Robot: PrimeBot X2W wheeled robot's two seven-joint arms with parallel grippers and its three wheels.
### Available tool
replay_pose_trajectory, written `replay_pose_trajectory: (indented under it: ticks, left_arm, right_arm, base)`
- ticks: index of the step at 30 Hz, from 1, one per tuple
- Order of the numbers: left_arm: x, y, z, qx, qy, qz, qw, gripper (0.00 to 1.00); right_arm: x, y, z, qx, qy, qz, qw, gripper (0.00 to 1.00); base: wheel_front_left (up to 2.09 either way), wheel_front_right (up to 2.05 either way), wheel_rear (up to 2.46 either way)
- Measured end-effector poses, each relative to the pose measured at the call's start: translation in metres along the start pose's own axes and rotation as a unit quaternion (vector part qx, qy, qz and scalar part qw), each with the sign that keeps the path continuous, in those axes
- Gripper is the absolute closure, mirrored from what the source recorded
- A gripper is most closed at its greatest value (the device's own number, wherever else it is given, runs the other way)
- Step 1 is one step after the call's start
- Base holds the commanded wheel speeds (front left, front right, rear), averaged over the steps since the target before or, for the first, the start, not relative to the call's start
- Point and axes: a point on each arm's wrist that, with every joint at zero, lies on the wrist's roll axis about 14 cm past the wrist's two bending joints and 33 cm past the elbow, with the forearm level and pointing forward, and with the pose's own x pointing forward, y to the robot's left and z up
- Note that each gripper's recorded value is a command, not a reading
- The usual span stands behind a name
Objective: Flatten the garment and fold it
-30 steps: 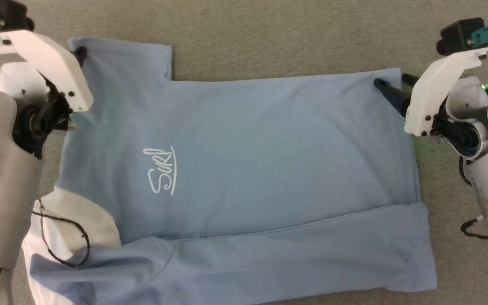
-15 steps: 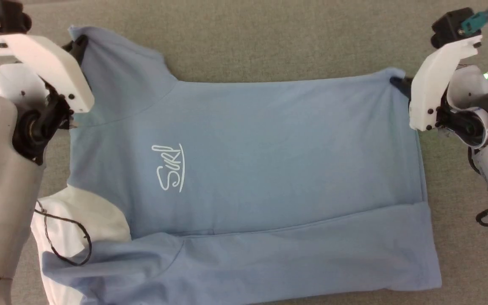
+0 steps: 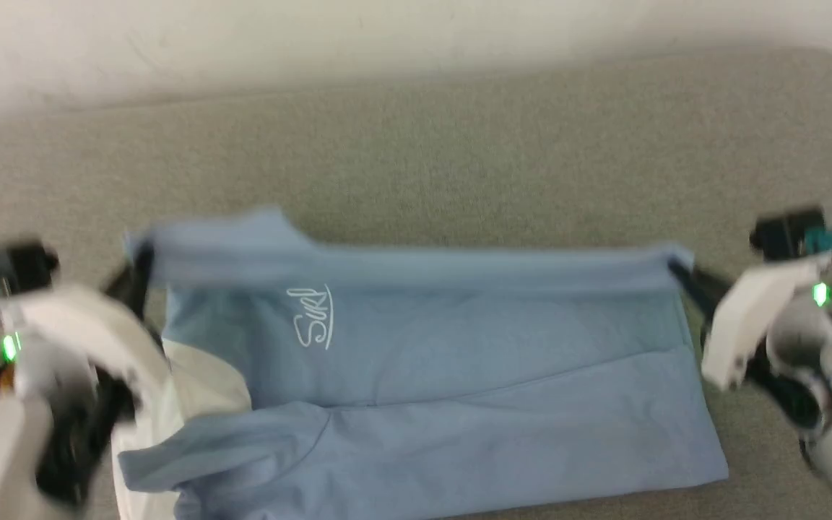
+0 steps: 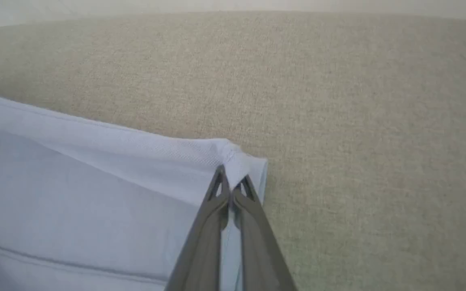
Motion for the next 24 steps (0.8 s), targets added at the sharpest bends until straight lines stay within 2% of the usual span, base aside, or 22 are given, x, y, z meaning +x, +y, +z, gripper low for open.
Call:
replay_pose_trajectory:
  ticks: [6,7,8,9,10,11,12,15,18,24]
  left_arm:
    - [-0.065,0.003,-0.058,-0.037,0.049,0.030,0.998,1.00]
    - [-0.074,0.002,-0.067,-0.044,0.058,0.033,0.997,1.00]
    - [-0.082,0.000,-0.074,-0.053,0.065,0.034,0.996,1.00]
    - [-0.089,-0.002,-0.081,-0.061,0.072,0.033,0.995,1.00]
    - [-0.095,-0.006,-0.088,-0.069,0.080,0.030,0.994,0.78]
    - [-0.100,-0.008,-0.095,-0.078,0.087,0.029,0.993,0.10]
    - [-0.105,-0.009,-0.101,-0.081,0.095,0.029,0.992,0.00]
    - [-0.113,-0.006,-0.104,-0.080,0.082,0.037,0.993,0.00]
    - [-0.114,-0.003,-0.089,-0.065,0.026,0.045,0.997,0.00]
    - [-0.116,-0.006,-0.056,-0.024,-0.094,0.041,0.994,0.00]
  right_arm:
    - [-0.032,-0.003,-0.046,0.050,0.007,-0.021,0.999,1.00]
    - [-0.035,-0.003,-0.051,0.057,0.005,-0.024,0.998,0.88]
    - [-0.038,-0.003,-0.056,0.066,0.004,-0.026,0.997,0.52]
    - [-0.041,-0.001,-0.061,0.073,0.004,-0.027,0.997,0.22]
    - [-0.044,0.000,-0.067,0.081,0.006,-0.028,0.996,0.00]
    - [-0.047,0.001,-0.074,0.086,0.010,-0.029,0.996,0.00]
    - [-0.050,0.003,-0.080,0.090,0.013,-0.029,0.995,0.00]
    - [-0.060,0.009,-0.086,0.100,0.006,-0.027,0.995,0.00]
    - [-0.072,0.010,-0.083,0.094,-0.011,-0.029,0.995,0.00]
    - [-0.097,0.003,-0.050,0.091,-0.073,-0.044,0.992,0.00]
  base:
    - [0.00,0.00,0.00]
    - [0.00,0.00,0.00]
    - [0.00,0.00,0.00]
    - [0.00,0.00,0.00]
    - [0.00,0.00,0.00]
    - [0.00,0.00,0.00]
    - [0.00,0.00,0.00]
    - [0.00,0.00,0.00]
    - [0.00,0.00,0.00]
    - [0.00,0.00,0.00]
